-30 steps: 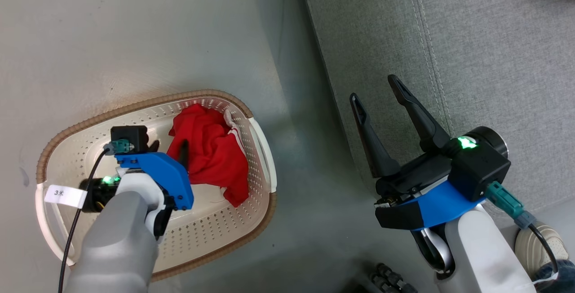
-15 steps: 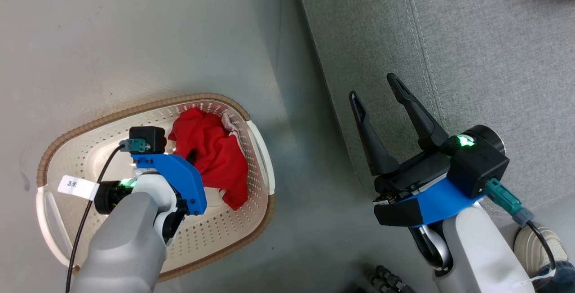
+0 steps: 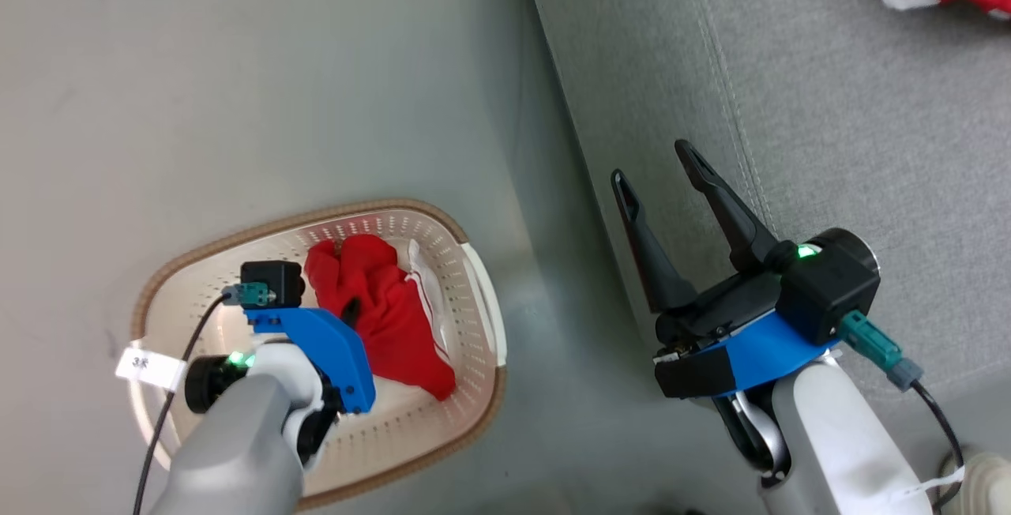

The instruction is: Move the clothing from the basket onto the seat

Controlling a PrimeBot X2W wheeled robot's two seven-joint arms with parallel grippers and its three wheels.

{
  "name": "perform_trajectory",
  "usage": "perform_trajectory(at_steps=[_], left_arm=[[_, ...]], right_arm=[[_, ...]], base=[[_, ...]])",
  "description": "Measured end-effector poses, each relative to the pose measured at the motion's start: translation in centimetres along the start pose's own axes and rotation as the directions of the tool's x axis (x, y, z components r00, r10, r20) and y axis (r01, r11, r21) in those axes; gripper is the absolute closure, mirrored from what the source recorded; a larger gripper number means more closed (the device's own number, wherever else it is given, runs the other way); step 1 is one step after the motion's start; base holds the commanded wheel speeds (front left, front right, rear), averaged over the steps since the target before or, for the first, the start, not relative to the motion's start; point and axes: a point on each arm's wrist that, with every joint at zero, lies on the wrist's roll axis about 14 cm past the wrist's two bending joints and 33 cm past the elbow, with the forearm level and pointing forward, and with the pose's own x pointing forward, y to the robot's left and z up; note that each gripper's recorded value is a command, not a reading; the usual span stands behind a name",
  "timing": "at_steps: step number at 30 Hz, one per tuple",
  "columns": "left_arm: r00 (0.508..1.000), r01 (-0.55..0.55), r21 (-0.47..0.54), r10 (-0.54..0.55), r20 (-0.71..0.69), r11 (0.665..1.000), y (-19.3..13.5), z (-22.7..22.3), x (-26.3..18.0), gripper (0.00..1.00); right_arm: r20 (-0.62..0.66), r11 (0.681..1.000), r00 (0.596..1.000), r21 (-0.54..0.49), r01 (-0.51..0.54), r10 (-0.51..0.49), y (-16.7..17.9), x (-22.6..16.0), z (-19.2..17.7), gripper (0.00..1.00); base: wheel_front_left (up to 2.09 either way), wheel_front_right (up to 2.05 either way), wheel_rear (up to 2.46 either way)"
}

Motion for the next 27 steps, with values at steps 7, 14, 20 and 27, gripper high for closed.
perform_trajectory(at_steps=[7, 14, 20, 27], left_arm=[[0.994, -0.023, 0.044, 0.018, 0.109, 0.999, -1.1, 2.0, -4.6, 1.00], [0.954, -0.020, 0.102, -0.011, 0.299, 0.995, -3.8, 5.4, -9.9, 1.00], [0.884, -0.008, 0.114, -0.046, 0.465, 0.993, -6.0, 7.8, -14.7, 1.00], [0.802, -0.018, 0.187, -0.097, 0.589, 0.982, -8.3, 10.5, -19.2, 1.00]], right_arm=[[0.092, 0.999, 0.995, 0.011, -0.046, 0.045, 1.9, -0.8, 3.9, 0.00], [0.158, 0.994, 0.982, 0.011, -0.104, 0.101, 4.5, -2.5, 7.2, 0.00], [0.189, 0.991, 0.973, 0.003, -0.134, 0.131, 6.2, -4.4, 8.9, 0.00], [0.205, 0.986, 0.964, -0.008, -0.169, 0.167, 7.8, -5.9, 10.0, 0.00]], base=[[0.00, 0.00, 0.00], [0.00, 0.00, 0.00], [0.00, 0.00, 0.00], [0.00, 0.00, 0.00]])
